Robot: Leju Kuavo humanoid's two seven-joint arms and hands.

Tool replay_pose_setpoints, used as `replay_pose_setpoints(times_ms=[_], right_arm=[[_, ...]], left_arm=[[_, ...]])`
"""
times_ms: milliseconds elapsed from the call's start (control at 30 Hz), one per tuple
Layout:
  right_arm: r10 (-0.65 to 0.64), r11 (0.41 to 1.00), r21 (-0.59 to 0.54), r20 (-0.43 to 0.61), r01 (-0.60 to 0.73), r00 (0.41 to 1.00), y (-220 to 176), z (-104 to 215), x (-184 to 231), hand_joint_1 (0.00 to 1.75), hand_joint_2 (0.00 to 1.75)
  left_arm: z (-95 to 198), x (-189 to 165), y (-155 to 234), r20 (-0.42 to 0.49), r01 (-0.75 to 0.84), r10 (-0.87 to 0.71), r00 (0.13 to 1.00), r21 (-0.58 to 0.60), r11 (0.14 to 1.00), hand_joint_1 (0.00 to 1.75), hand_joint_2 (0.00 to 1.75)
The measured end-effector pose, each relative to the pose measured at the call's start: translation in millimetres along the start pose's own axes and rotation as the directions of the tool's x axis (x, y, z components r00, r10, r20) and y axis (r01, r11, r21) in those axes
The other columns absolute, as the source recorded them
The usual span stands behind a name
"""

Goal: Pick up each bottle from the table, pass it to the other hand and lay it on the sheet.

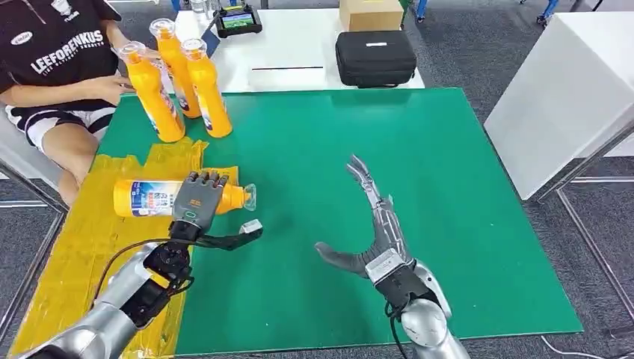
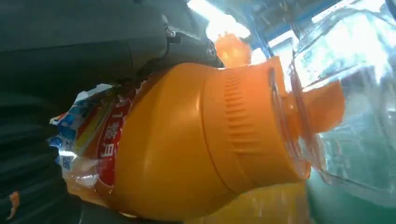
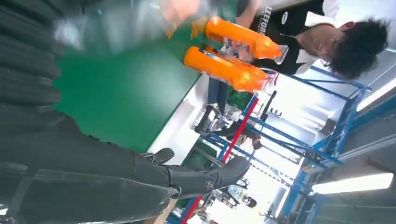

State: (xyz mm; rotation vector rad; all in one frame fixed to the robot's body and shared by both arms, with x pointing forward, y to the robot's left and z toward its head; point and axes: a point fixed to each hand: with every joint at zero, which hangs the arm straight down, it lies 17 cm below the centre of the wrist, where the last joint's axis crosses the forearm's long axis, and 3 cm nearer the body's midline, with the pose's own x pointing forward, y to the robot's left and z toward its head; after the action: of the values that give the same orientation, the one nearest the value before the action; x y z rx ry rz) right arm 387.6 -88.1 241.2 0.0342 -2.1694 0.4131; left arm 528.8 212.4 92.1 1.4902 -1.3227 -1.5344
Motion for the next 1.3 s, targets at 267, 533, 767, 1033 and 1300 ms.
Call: replay_pose_setpoints(times_ms=[267,533,767,1033,1300], right_arm=[[-0.003,1.000,0.012,-0.014,0.003,1.000,0,4,-4,0.00,1.75],[-0.003,1.000,0.021,-0.020,0.004,1.000,2,6,-5,0.00,1.75],[-0.035,0.999,0.013,-0.061,0.036,0.998,3,9,-11,0.00,1.75],[-0.049,0.999,0.006,-0.072,0.049,0.996,3,10,-12,0.00,1.75],[-0.022,0.996,-0.092,-0.053,0.017,0.998,-15,18,-12,0.00,1.75]], left_arm=[[10,-15,-24,-0.079,-0.016,0.013,0.997,-0.045,0.999,0.00,1.75],[16,-25,-31,-0.147,-0.025,0.017,0.989,-0.051,0.998,0.00,1.75],[22,-68,11,-0.369,-0.070,0.133,0.920,0.179,0.981,0.00,1.75],[24,-74,31,-0.365,-0.089,0.185,0.912,0.265,0.960,0.00,1.75],[30,-20,123,0.299,-0.941,0.952,0.065,0.335,-0.041,0.00,1.75]])
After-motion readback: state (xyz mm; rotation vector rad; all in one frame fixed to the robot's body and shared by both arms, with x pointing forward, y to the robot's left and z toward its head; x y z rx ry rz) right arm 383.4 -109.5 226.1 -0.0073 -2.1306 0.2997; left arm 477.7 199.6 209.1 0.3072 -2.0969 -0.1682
